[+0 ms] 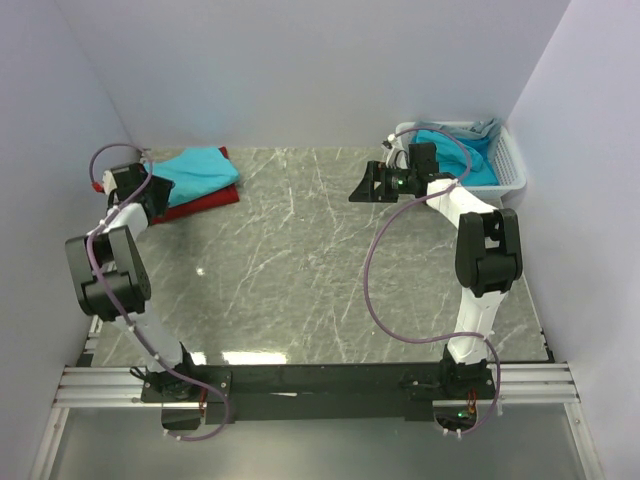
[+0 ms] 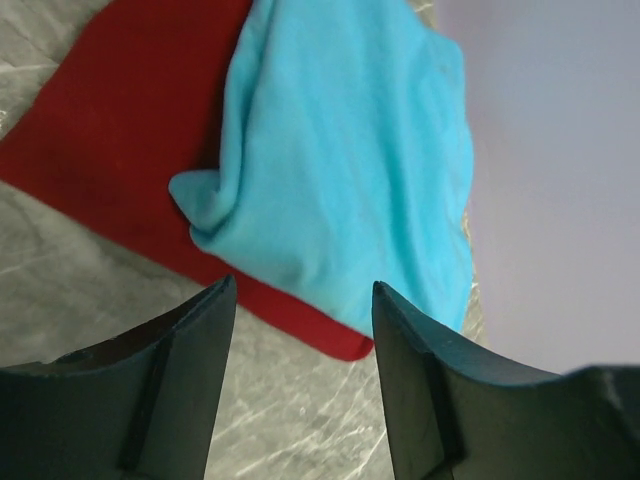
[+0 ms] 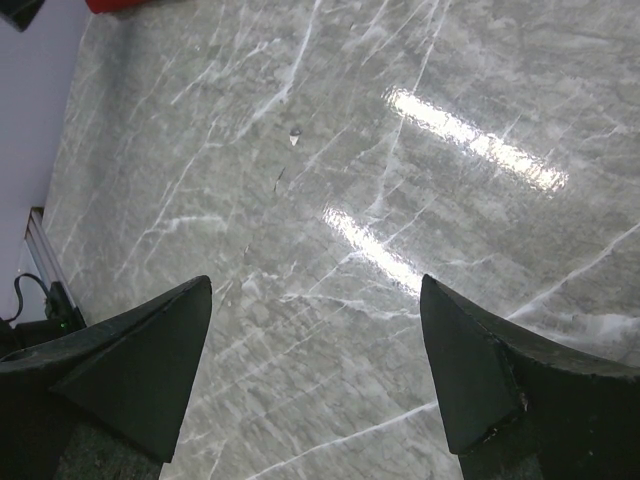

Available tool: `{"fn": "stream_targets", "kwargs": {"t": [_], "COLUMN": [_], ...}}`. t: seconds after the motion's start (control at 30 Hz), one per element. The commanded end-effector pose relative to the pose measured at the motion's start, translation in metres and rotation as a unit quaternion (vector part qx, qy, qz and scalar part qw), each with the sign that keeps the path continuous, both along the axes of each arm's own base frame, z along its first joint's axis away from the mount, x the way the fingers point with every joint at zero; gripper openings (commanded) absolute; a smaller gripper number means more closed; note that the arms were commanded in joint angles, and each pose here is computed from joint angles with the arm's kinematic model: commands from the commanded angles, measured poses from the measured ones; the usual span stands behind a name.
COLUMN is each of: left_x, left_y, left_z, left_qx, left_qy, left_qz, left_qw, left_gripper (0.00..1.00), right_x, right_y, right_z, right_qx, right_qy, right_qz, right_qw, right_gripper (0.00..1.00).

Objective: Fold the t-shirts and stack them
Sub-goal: Neatly place the folded tshirt to the corner

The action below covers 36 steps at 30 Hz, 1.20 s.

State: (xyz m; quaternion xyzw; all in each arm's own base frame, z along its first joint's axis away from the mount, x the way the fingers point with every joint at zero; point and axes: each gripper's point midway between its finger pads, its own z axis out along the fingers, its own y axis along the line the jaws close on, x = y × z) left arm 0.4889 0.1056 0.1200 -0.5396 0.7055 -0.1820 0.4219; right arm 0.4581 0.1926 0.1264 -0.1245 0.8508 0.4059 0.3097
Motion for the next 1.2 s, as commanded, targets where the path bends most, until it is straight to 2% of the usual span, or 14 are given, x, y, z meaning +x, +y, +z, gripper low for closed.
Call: {"fn": "stream_targets", "kwargs": {"t": [0.0,0.37,0.57,0.63,0.7,0.87,0.97,1.07,1.17], "left_x": [0.025,0.032,0.031,0.033,0.033,0.034,0.034,0.032,0.032], "left_y": [0.003,0.015,0.01,0.011,0.011,0.014,0.017,0.021,0.028], "left_z": [0.015,-0.018,-0.02,-0.016,-0.015,-0.018,-0.019,-0.018,-0.01], "left_qx": [-0.028,-0.041,-0.051,-0.05,-0.05,-0.059,-0.061,-0.066,-0.058], "left_qy": [-0.042,-0.003,-0.007,-0.014,-0.014,-0.017,-0.025,-0.035,-0.042], "left_qz": [0.005,0.033,0.024,0.016,0.013,0.002,-0.002,-0.008,-0.012], "left_qw": [0.999,0.999,0.998,0.999,0.999,0.998,0.998,0.997,0.997], "left_gripper": [0.61,0.61,0.56,0.44,0.39,0.31,0.19,0.01,0.0], "right_x": [0.002,0.002,0.003,0.003,0.003,0.003,0.004,0.004,0.004], "right_y": [-0.002,-0.003,-0.006,-0.006,-0.007,-0.007,-0.009,-0.01,-0.011], "right_z": [0.005,0.001,0.002,0.003,0.003,0.005,0.007,0.007,0.006], "right_qx": [0.009,0.009,0.01,0.011,0.011,0.013,0.015,0.018,0.018], "right_qy": [-0.01,-0.005,-0.006,-0.006,-0.005,-0.008,-0.009,-0.006,-0.006], "right_qz": [0.002,0.001,-0.002,-0.003,-0.004,-0.005,-0.006,-0.007,-0.009], "right_qw": [1.0,1.0,1.0,1.0,1.0,1.0,1.0,1.0,1.0], "right_gripper": [0.91,0.92,0.92,0.93,0.93,0.93,0.93,0.93,0.93]}}
